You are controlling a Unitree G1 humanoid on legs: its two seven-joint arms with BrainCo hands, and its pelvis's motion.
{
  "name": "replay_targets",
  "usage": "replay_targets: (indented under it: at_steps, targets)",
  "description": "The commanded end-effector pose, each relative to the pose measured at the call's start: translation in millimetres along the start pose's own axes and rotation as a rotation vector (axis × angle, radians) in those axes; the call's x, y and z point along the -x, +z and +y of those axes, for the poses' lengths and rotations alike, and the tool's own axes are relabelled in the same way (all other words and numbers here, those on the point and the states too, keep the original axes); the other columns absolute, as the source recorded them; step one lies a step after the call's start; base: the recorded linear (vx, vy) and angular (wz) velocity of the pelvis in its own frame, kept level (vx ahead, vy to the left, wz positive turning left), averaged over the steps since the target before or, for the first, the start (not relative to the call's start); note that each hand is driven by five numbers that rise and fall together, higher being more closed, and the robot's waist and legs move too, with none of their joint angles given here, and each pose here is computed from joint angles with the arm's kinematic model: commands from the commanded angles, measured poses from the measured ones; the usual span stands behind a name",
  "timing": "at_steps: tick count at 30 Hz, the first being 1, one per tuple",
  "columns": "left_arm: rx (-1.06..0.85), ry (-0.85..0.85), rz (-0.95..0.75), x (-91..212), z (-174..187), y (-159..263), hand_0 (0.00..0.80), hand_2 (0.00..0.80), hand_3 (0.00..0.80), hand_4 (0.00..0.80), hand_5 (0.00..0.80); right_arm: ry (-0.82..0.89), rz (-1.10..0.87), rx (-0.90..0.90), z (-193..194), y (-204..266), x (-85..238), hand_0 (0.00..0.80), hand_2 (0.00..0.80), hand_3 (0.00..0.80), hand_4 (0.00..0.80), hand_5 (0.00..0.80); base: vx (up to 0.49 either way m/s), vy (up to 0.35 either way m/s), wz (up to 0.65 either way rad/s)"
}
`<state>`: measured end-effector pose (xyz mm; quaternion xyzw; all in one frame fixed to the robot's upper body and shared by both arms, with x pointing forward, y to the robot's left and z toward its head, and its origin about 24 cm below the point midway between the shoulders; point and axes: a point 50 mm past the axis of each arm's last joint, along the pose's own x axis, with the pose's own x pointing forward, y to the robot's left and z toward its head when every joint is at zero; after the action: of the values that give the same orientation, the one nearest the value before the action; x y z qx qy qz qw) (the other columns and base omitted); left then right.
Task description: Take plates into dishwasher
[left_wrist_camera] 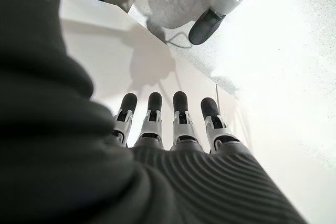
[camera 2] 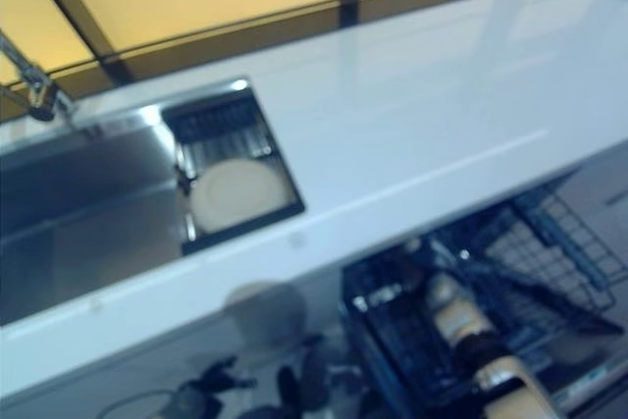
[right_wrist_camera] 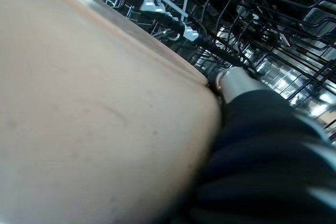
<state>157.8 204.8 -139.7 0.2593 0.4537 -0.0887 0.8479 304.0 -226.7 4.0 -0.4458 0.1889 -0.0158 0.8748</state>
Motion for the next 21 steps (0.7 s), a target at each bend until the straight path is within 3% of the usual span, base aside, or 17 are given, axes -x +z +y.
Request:
replay_targets:
  at_steps: [1,21]
  targets:
    - [-0.063,0.040,-0.047,-6.4,20.8,21.2,0.000,0.000,0.000,0.000,0.000,0.165,0.188,0.046,43.2,-41.1,13.1,0.800,0.800,0.800,0.800,0.800,0.000,0.000,0.00]
    - [-0.055,0.051,-0.037,-6.8,22.9,20.6,0.000,0.000,0.000,0.000,0.000,0.224,0.221,0.054,48.0,-48.0,18.7,0.800,0.800,0.800,0.800,0.800,0.000,0.000,0.00]
